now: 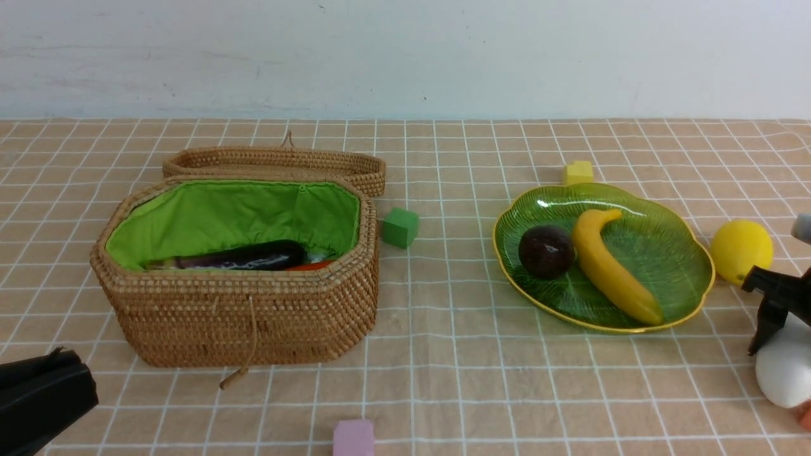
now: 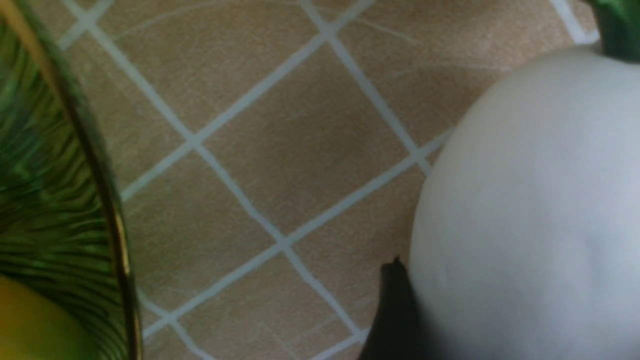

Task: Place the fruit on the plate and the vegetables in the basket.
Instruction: Take a daikon with your right arm and place it on the basket on the left.

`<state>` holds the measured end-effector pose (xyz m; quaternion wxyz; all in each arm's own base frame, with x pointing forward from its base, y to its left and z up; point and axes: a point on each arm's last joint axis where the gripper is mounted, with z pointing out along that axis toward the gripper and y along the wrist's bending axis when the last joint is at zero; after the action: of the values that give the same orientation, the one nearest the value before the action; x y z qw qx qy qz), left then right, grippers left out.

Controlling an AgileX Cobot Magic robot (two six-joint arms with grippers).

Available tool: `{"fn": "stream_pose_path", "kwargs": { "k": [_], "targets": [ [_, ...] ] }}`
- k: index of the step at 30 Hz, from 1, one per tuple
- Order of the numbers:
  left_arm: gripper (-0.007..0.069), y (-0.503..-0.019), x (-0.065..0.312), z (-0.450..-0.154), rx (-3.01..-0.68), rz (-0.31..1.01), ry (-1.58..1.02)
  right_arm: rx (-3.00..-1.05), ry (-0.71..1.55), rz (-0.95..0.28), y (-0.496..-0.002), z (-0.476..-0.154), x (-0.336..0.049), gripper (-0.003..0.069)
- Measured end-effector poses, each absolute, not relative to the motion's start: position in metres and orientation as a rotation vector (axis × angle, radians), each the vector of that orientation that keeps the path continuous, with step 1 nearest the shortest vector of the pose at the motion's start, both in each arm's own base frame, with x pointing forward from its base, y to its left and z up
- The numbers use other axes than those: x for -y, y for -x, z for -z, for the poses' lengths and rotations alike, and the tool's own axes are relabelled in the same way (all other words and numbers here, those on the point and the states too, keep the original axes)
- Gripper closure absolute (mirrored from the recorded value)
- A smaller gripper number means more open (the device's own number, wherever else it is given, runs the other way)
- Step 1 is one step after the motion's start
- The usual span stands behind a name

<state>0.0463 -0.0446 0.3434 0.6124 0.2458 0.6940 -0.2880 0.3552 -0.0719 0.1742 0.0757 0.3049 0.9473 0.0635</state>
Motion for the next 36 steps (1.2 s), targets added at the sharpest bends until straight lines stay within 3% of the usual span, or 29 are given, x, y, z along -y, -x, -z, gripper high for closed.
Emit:
{"fn": "stream_pose_path", "kwargs": {
  "k": [4, 8, 9, 10, 15, 20, 24, 28, 29, 31, 34, 36],
  "targets": [
    [0.0587, -0.046, 0.045, -0.343, -1.602, 0.664, -0.567, -2.854, -0.815, -0.199, -0.356, -0.191, 0.071, 0.0176],
    [0.0587, -0.046, 0.044, -0.341, -1.622, 0.657, -0.573, -2.804, -0.705, -0.225, -0.349, -0.247, 0.059, 0.0176],
    [0.0587, -0.046, 0.044, -0.341, -1.623, 0.656, -0.573, -2.808, -0.697, -0.226, -0.35, -0.248, 0.057, 0.0176],
    [0.0587, -0.047, 0.044, -0.34, -1.63, 0.644, -0.579, -2.773, -0.58, -0.254, -0.346, -0.279, 0.038, 0.0176],
    [0.0586, -0.048, 0.041, -0.335, -1.67, 0.566, -0.607, -2.55, 0.104, -0.46, -0.343, -0.369, -0.07, 0.0176],
    [0.0586, -0.052, 0.036, -0.333, -1.718, 0.525, -0.547, -2.117, 0.756, -0.67, -0.334, -0.421, -0.203, 0.0176],
    [0.0586, -0.056, 0.03, -0.332, -1.744, 0.473, -0.46, -1.846, 1.029, -0.691, -0.338, -0.418, -0.285, 0.0176],
    [0.0586, -0.06, 0.024, -0.332, -1.775, 0.463, -0.328, -1.718, 1.179, -0.654, -0.351, -0.372, -0.351, 0.0176],
    [0.0586, -0.06, 0.024, -0.332, -1.775, 0.465, -0.322, -1.708, 1.18, -0.653, -0.35, -0.373, -0.352, 0.0176],
    [0.0586, -0.061, 0.023, -0.333, -1.78, 0.482, -0.276, -1.719, 1.212, -0.63, -0.362, -0.333, -0.377, 0.0176],
    [0.0585, -0.061, 0.023, -0.333, -1.782, 0.49, -0.265, -1.737, 1.215, -0.609, -0.37, -0.313, -0.383, 0.0168],
    [0.0582, -0.061, 0.022, -0.332, -1.786, 0.49, -0.26, -1.756, 1.229, -0.576, -0.375, -0.301, -0.384, 0.0109]
  ]
}}
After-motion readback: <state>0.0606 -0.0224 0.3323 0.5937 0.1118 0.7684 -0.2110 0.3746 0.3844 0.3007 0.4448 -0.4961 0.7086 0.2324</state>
